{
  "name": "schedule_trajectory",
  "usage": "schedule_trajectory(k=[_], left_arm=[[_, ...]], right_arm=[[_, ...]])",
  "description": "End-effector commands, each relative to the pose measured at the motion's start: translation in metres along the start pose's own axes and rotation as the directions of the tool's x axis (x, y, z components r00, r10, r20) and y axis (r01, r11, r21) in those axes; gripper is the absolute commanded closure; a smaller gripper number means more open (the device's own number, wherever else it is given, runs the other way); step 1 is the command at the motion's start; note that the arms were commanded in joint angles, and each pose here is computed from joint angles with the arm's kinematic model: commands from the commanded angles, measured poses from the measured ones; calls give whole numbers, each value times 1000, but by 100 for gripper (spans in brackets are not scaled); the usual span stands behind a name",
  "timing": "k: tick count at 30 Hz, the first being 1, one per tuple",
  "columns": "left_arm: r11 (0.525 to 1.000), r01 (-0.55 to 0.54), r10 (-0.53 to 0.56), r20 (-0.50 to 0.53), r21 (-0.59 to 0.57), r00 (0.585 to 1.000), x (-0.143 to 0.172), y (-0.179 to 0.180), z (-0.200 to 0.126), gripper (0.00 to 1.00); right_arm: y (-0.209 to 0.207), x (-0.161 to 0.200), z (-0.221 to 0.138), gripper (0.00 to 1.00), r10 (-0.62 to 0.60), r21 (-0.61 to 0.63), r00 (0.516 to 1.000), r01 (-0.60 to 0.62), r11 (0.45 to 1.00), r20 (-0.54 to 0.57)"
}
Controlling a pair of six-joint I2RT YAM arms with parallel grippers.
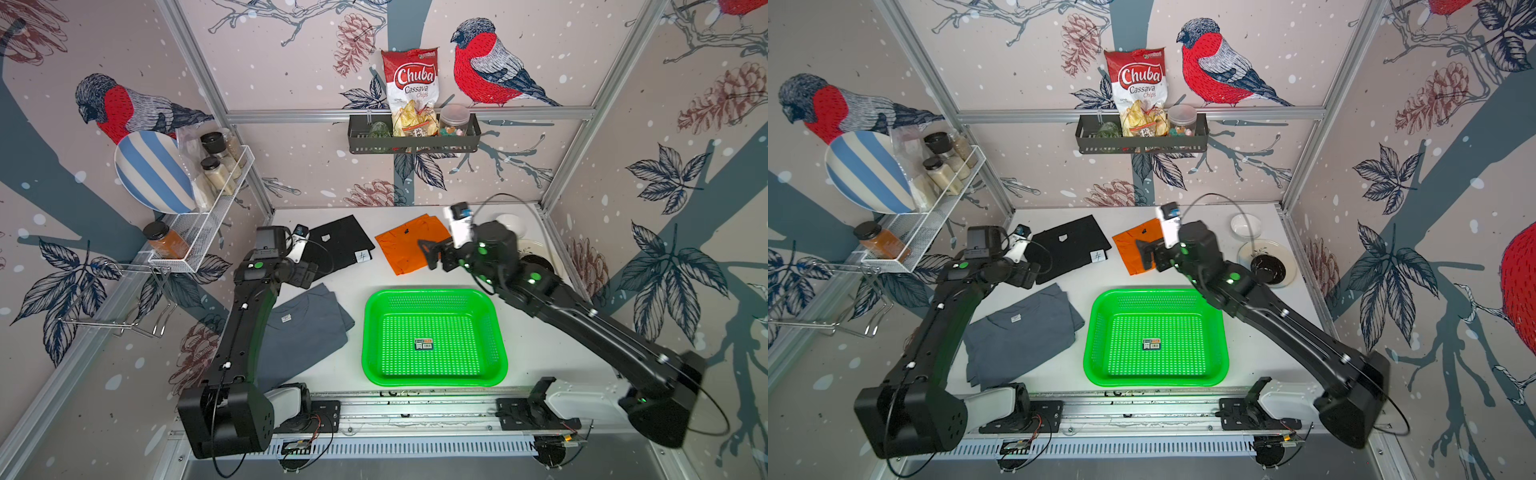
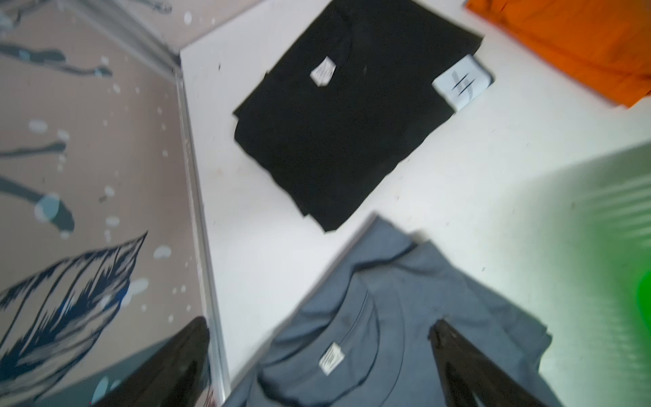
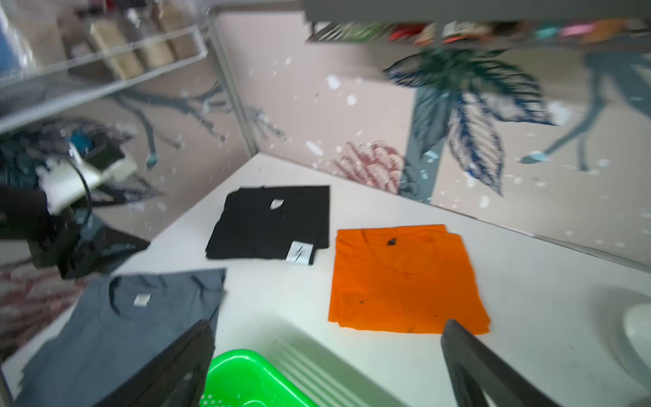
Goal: Put the folded t-shirts into the basket
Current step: Adjust the bin at the center of the board.
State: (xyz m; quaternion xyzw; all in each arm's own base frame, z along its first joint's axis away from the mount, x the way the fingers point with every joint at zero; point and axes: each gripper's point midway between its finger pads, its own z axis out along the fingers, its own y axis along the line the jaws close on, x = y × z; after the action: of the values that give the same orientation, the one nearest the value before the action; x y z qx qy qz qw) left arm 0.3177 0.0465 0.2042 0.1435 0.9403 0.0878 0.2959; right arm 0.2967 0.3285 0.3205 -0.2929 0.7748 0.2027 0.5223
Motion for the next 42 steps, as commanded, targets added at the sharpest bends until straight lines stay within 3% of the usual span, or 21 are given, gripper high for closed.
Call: schedule_trajectory(k=[1, 6, 12, 18, 28, 32, 38, 42], left_arm=[[992, 26, -4, -172, 122, 985, 54, -17, -19, 3], [999, 39, -29, -273, 32, 962, 101, 3, -16, 3], [984, 180, -174, -344, -15, 923, 145, 30, -12, 3], [958, 275, -284, -422, -84, 861, 180, 46, 0, 3], [821, 507, -564, -508, -262, 650, 233, 75, 17, 3], [787, 544, -609, -500, -289, 615, 245, 76, 19, 3], [753, 635, -612, -538, -171, 580, 243, 53, 39, 3], [755, 641, -599, -540, -137, 591, 240, 46, 43, 3]], right_arm=[[52, 37, 39, 0, -213, -115, 967, 198, 973, -136], [134, 48, 91, 0, -243, -318, 958, 186, 930, -151], [175, 66, 163, 0, -108, -351, 928, -26, 936, -357], [177, 94, 217, 1, -33, -347, 900, -133, 928, -435], [178, 150, 263, 6, 59, -347, 854, -272, 897, -516], [178, 178, 271, 8, 74, -316, 823, -297, 901, -564], [171, 203, 280, 15, 133, -233, 782, -336, 913, -609], [150, 211, 279, 18, 185, -144, 748, -351, 925, -637]])
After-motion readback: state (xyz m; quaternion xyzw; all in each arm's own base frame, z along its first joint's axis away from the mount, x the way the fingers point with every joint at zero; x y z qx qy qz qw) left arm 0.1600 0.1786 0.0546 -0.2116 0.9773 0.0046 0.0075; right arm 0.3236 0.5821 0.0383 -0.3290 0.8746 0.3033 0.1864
